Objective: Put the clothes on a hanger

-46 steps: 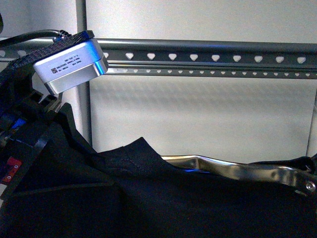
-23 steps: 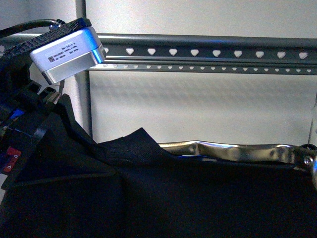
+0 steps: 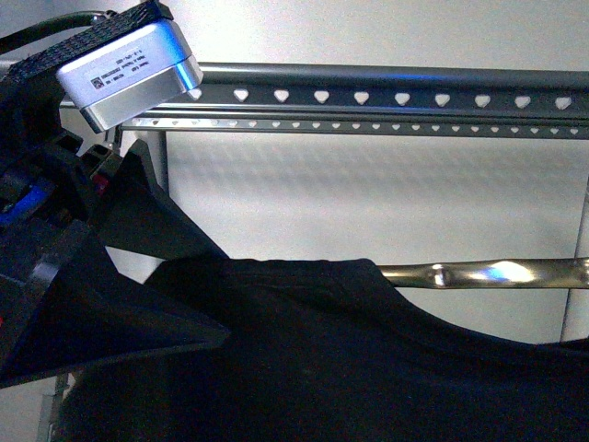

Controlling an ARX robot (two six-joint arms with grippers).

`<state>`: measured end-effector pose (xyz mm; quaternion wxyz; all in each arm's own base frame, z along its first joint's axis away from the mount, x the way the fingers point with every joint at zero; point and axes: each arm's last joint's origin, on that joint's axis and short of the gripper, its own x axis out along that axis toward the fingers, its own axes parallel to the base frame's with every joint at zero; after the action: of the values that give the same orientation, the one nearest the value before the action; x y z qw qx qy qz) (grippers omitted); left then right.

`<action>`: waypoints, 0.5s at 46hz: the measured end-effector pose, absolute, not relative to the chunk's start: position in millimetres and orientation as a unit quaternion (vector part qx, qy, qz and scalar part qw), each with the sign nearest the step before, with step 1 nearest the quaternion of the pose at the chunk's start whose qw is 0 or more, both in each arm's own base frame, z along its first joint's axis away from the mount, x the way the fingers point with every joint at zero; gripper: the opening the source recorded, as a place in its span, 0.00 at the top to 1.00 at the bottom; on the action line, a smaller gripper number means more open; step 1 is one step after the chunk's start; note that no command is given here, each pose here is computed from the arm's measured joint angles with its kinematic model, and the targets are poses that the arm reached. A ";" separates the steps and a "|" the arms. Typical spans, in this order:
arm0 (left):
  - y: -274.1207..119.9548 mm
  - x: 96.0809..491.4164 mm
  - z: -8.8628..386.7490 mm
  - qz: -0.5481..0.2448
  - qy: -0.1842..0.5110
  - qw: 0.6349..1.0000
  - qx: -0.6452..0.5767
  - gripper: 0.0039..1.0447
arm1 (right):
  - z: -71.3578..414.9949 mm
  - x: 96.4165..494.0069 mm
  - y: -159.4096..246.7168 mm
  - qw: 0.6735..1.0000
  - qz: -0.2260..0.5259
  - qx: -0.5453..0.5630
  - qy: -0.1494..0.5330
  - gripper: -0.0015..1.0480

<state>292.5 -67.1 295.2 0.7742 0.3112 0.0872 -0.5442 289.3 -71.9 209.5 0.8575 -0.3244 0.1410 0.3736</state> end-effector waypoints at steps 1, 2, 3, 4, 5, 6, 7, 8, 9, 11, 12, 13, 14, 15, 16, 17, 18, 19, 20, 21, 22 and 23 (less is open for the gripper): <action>-67.1 292.5 295.2 -0.544 0.087 0.774 0.311 0.33 | 208.2 288.1 -74.1 0.858 0.374 -0.320 0.147 0.90; -67.2 292.5 295.3 -0.545 0.086 0.774 0.311 0.28 | 205.8 286.2 -76.9 0.859 0.374 -0.313 0.157 0.90; -67.2 292.5 295.3 -0.545 0.086 0.774 0.311 0.24 | 204.3 284.9 -78.8 0.859 0.373 -0.309 0.164 0.90; -67.2 292.5 295.3 -0.545 0.086 0.774 0.311 0.19 | 202.3 283.5 -81.3 0.861 0.370 -0.303 0.175 0.90; -67.2 292.5 295.3 -0.545 0.086 0.774 0.311 0.17 | 201.2 282.4 -83.1 0.862 0.368 -0.298 0.182 0.90; -67.0 292.7 294.8 -0.543 0.085 0.776 0.310 0.14 | 200.6 281.9 -84.0 0.863 0.366 -0.294 0.186 0.91; -66.3 293.5 294.1 -0.535 0.082 0.786 0.300 0.11 | 199.7 280.8 -85.4 0.865 0.365 -0.285 0.192 0.91; -65.7 294.4 292.6 -0.525 0.075 0.794 0.297 0.10 | 199.2 280.2 -86.0 0.867 0.364 -0.279 0.197 0.91; -64.7 296.1 289.8 -0.503 0.063 0.812 0.289 0.06 | 198.5 278.8 -87.3 0.868 0.363 -0.269 0.204 0.91; -61.8 299.0 284.2 -0.459 0.053 0.848 0.260 0.04 | 197.4 277.1 -88.7 0.872 0.357 -0.251 0.220 0.92; -60.6 300.1 282.8 -0.446 0.045 0.856 0.256 0.05 | 197.1 276.7 -89.1 0.873 0.356 -0.247 0.224 0.92; -58.3 302.1 281.3 -0.420 0.043 0.880 0.217 0.06 | 196.6 276.0 -89.9 0.874 0.352 -0.242 0.232 0.92; -57.3 303.1 281.6 -0.408 0.033 0.887 0.213 0.06 | 196.4 275.7 -90.2 0.874 0.350 -0.241 0.234 0.92; -54.7 306.1 283.3 -0.381 0.019 0.907 0.181 0.06 | 195.9 275.1 -90.8 0.875 0.347 -0.238 0.241 0.92; -52.4 309.1 288.2 -0.358 -0.001 0.922 0.145 0.06 | 195.4 274.4 -91.6 0.875 0.343 -0.234 0.248 0.92; -50.9 310.4 289.2 -0.346 0.000 0.930 0.124 0.06 | 195.2 274.1 -91.9 0.876 0.341 -0.232 0.251 0.92; -48.8 312.6 296.5 -0.322 -0.026 0.941 0.100 0.06 | 195.0 273.9 -92.3 0.876 0.337 -0.230 0.256 0.92; -45.2 314.0 306.3 -0.297 -0.047 0.953 0.042 0.06 | 194.6 273.7 -92.5 0.877 0.332 -0.226 0.265 0.92; -43.0 314.0 313.3 -0.281 -0.063 0.958 0.006 0.06 | 194.6 273.6 -92.8 0.877 0.328 -0.224 0.270 0.92; -40.5 313.1 320.6 -0.266 -0.078 0.960 -0.028 0.06 | 194.6 273.7 -92.8 0.877 0.324 -0.222 0.276 0.92; -39.2 312.8 323.7 -0.258 -0.085 0.962 -0.037 0.06 | 194.3 273.8 -92.7 0.877 0.323 -0.221 0.279 0.92; -36.9 311.8 329.5 -0.247 -0.087 0.962 -0.077 0.06 | 194.0 273.8 -92.4 0.878 0.320 -0.215 0.285 0.92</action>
<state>311.8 -36.9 329.5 0.9621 -0.0769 -0.0868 -0.2470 273.8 -92.4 194.0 0.8777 -0.2148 0.2853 0.3197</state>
